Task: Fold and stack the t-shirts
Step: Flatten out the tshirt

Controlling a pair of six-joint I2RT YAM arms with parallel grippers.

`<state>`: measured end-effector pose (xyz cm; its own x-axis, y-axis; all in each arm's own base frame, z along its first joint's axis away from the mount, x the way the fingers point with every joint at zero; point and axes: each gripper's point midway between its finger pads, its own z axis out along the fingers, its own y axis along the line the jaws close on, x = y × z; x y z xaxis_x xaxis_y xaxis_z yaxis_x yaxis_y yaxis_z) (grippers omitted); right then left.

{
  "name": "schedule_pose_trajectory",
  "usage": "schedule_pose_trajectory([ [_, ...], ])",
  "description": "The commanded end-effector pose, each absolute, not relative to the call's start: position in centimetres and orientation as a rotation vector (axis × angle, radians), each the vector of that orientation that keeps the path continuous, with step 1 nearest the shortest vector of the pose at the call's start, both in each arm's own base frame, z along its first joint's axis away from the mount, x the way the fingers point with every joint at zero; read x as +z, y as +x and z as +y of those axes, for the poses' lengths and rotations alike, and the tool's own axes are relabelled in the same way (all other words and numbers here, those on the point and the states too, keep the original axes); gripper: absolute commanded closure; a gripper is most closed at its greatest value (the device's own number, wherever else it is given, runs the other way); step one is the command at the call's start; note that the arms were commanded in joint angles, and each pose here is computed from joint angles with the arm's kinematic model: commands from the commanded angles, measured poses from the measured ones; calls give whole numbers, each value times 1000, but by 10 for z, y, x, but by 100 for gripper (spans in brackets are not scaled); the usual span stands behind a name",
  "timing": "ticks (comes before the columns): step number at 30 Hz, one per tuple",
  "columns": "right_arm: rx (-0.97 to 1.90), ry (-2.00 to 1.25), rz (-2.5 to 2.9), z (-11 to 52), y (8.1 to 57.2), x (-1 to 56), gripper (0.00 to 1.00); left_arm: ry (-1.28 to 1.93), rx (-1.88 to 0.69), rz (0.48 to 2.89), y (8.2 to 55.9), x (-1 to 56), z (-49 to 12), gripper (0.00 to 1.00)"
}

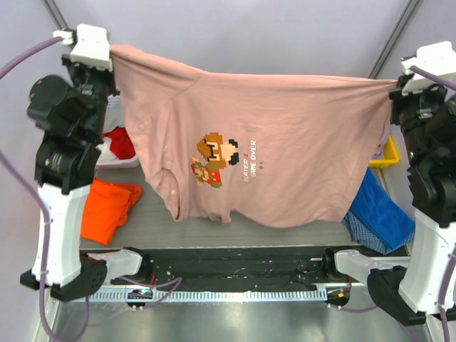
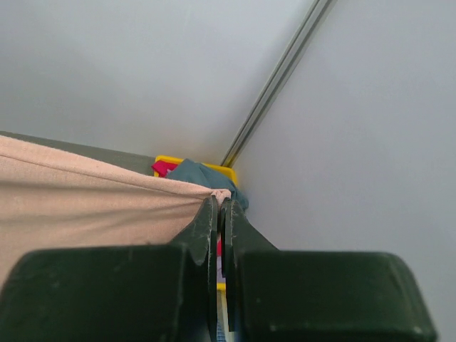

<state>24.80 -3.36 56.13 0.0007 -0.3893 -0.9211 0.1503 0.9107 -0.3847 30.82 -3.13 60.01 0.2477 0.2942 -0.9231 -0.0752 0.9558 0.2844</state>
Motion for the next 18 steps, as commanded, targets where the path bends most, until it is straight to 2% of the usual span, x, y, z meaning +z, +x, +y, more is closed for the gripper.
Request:
schedule_pose_trajectory([
  [1, -527, -127, 1526, -49, 293, 557, 99, 87, 354, 1289, 358, 609, -22, 100],
  [3, -528, -115, 1514, -48, 311, 561, 99, 69, 357, 1272, 376, 618, -25, 100],
  [5, -533, -103, 1513, -48, 339, 560, 99, 66, 364, 1295, 415, 606, -33, 100],
  [7, -539, -94, 1511, -47, 365, 560, 99, 18, 367, 1235, 424, 627, -26, 100],
  [8, -545, -81, 1488, -48, 371, 567, 99, 15, 370, 1266, 454, 611, -31, 100],
  [9, -549, -63, 1451, -49, 373, 582, 99, -22, 364, 1206, 448, 633, -25, 100],
  [11, -564, -53, 1447, -50, 397, 584, 99, -57, 372, 1185, 470, 632, -18, 100],
  [12, -562, -32, 1394, -50, 391, 605, 99, -75, 369, 1158, 470, 638, -15, 100],
  [14, -577, -28, 1382, -52, 404, 609, 99, -101, 371, 1107, 468, 649, -8, 100],
  [18, -593, -1, 1327, -55, 392, 629, 99, -131, 367, 1064, 448, 661, 5, 100],
])
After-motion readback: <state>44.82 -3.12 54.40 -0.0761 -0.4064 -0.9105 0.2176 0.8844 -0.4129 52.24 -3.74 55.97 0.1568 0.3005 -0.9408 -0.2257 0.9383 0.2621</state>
